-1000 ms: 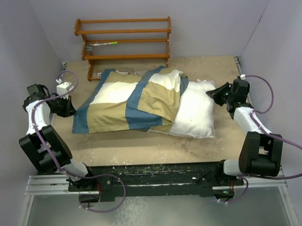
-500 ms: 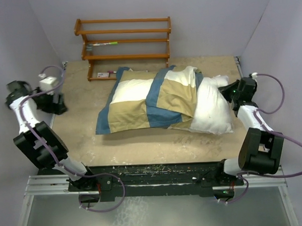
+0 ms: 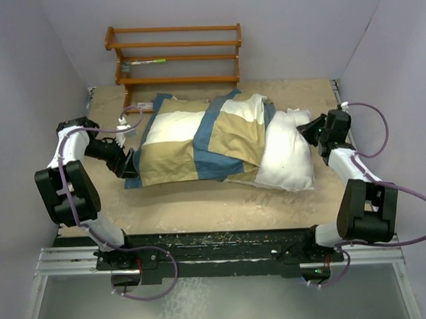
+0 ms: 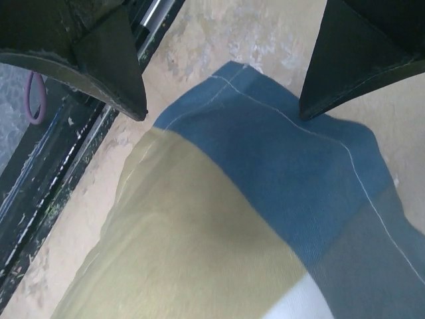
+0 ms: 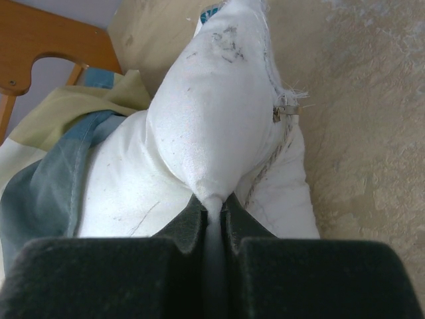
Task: Remove the pillowcase from the pillow
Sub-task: Remove the pillow from the pillowcase.
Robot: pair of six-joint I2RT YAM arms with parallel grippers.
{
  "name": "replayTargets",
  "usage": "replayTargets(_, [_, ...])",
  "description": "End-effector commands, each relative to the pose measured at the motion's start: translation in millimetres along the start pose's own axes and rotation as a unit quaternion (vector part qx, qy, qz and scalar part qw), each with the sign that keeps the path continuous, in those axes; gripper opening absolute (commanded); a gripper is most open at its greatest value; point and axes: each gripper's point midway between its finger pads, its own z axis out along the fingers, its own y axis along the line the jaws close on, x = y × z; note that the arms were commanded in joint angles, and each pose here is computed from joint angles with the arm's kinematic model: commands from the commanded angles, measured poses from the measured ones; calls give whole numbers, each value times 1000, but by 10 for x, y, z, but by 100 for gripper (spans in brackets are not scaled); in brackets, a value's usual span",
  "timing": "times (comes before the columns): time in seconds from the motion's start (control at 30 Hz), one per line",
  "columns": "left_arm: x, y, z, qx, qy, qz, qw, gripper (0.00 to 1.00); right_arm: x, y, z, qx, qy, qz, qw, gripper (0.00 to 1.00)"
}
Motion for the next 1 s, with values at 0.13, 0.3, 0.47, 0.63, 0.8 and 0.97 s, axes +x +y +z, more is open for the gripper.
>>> replayTargets(0.13, [237,79,-205,-80,43,48,995,100,-307,302,-142,-37,-39,-17,998,0])
replayTargets(0.3, [254,17,-27,-30,22,-23,999,100,-329,360,-177,-46,-39,-24,998,0])
replayTargets(0.47, [388,258,186,-29,23,-74,997,99,-353,417,-229,-56,-43,-25,997,0])
replayTargets(0.63, [368,277,299,-1,6,-85,996,86,-330,467,-259,-70,-38,-15,997,0])
replayTargets(0.8, [169,324,167,-15,-26,-85,996,0,-377,547,-300,-85,-46,3,995,0])
replayTargets(0.97, [86,626,-322,-124,-47,-71,989,0,-567,546,-394,-95,-63,29,993,0])
